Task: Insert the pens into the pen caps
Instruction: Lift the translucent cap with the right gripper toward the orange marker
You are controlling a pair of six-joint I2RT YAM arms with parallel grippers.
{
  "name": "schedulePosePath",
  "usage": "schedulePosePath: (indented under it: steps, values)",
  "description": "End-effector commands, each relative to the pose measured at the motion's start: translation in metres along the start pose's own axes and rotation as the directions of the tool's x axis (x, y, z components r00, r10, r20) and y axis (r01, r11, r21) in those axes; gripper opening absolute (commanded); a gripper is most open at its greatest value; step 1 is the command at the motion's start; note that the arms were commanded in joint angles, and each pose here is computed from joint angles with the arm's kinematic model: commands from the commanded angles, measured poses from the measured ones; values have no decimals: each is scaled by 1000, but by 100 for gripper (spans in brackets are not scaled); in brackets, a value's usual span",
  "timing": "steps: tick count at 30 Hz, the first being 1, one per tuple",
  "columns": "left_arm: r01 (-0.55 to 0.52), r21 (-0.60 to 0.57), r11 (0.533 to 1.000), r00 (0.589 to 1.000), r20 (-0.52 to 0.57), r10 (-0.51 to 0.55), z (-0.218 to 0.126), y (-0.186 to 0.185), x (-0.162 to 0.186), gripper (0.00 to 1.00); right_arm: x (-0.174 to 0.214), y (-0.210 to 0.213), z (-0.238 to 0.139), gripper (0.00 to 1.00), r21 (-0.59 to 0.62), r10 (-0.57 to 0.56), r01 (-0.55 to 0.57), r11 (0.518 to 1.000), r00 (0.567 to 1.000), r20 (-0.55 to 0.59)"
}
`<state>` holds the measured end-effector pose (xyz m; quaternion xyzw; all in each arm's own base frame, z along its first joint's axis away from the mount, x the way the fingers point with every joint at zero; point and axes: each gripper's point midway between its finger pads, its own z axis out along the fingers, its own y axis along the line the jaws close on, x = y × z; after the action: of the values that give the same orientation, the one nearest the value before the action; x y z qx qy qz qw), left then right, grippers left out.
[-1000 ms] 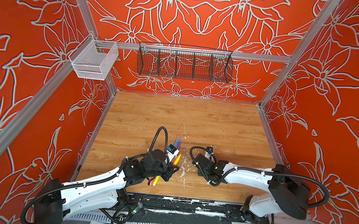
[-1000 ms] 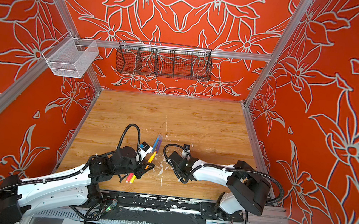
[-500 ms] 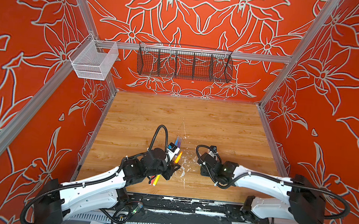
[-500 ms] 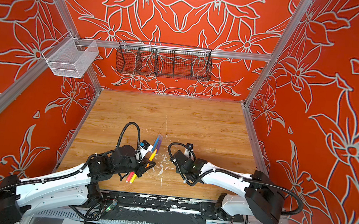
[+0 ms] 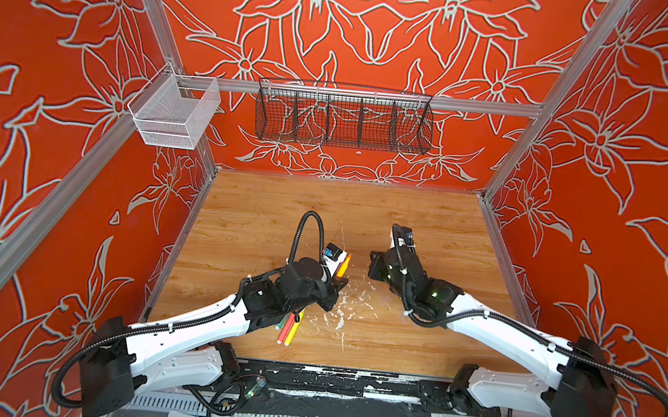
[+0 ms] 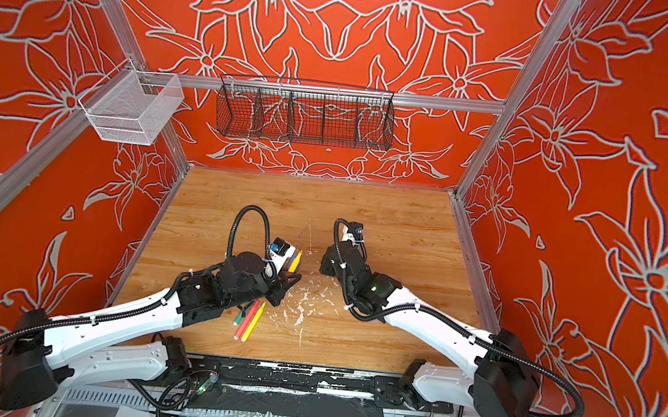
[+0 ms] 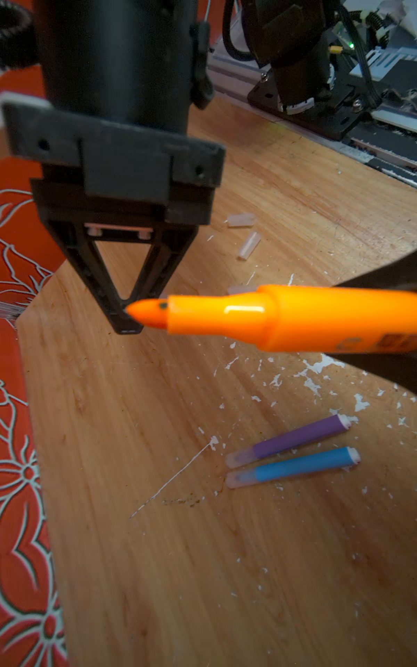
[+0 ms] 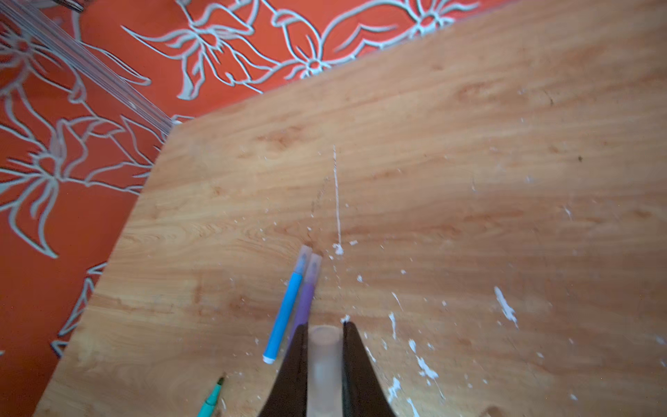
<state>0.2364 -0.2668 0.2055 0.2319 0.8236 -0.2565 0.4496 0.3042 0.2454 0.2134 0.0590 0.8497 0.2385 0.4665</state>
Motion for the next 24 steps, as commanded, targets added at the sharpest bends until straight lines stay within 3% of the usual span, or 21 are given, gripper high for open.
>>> schedulePosePath:
  steps: [1, 8, 12, 24]
  values:
    - [-23, 30, 999, 998, 53, 21, -6, -5, -11, 0, -26, 25, -13, 0, -111, 28, -20, 994, 997, 75]
    - [58, 127, 990, 997, -65, -50, -8, -17, 23, 0, -24, 31, -35, 0, -299, 190, -152, 942, 977, 100]
    - [110, 215, 970, 993, -62, -99, -23, -30, 26, 0, -25, 50, -41, 0, -393, 227, -186, 900, 972, 59]
    - [132, 267, 955, 991, -44, -124, -35, -36, 26, 0, -35, 86, -48, 0, -549, 295, -243, 799, 955, 7]
